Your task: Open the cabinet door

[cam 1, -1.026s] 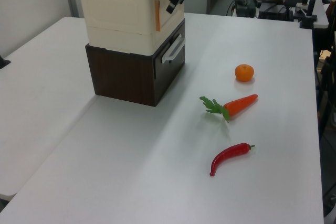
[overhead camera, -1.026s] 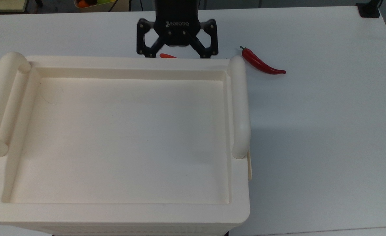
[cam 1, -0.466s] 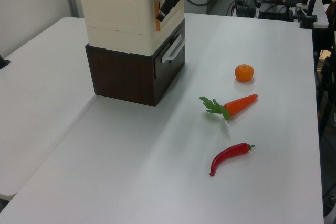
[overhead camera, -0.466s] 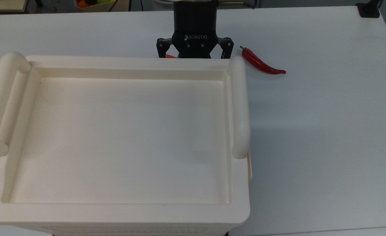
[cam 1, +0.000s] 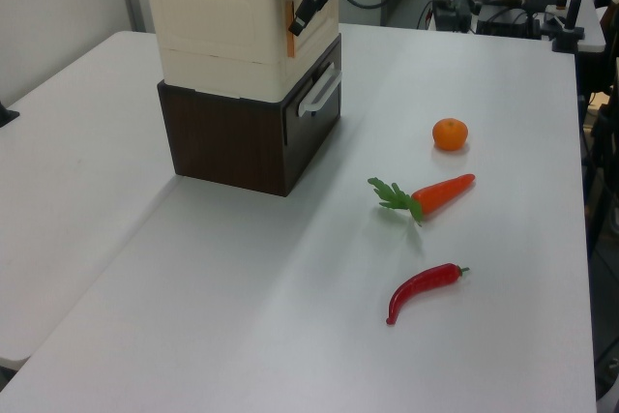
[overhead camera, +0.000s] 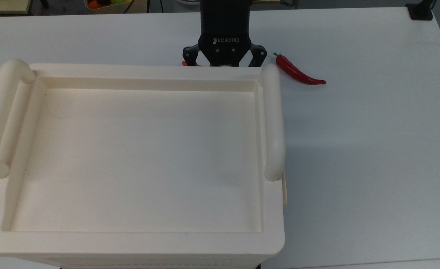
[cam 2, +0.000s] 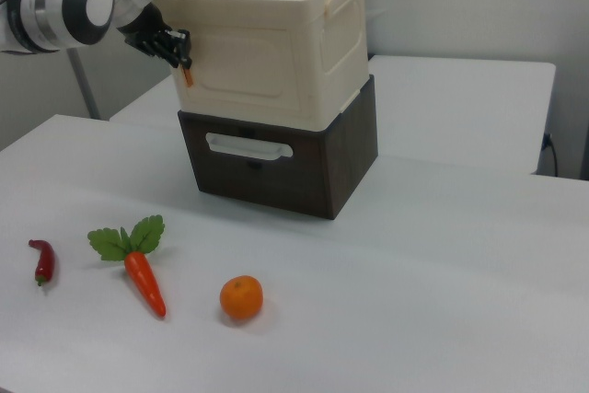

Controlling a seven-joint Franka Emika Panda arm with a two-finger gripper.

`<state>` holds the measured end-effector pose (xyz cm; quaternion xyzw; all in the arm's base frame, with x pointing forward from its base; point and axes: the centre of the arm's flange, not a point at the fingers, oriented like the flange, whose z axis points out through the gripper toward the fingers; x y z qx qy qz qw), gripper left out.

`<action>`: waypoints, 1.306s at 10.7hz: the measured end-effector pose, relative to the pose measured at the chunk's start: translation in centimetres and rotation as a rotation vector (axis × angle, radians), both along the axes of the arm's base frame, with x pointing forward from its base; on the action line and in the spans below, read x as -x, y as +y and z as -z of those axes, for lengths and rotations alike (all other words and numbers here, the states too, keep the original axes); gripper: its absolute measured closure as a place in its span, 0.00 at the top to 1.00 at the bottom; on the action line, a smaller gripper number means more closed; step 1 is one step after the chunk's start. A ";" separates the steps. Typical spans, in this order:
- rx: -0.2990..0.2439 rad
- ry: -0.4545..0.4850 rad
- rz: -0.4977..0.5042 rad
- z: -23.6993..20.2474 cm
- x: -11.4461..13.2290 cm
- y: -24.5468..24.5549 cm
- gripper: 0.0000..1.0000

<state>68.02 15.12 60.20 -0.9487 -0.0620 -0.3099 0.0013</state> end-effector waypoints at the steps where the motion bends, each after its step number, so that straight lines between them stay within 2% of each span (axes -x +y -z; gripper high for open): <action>1: 0.000 0.000 -0.005 0.0 0.1 0.3 0.26; 3: -0.001 0.000 -0.006 -0.1 0.1 0.5 0.15; 5: 0.002 0.013 -0.005 -0.2 0.3 0.4 0.14; 9: 0.035 0.145 0.013 -1.5 2.7 0.0 0.17; 12: 0.051 0.213 0.046 -2.6 4.1 -1.7 0.60; 14: 0.047 0.202 0.052 -4.7 5.3 -2.1 0.89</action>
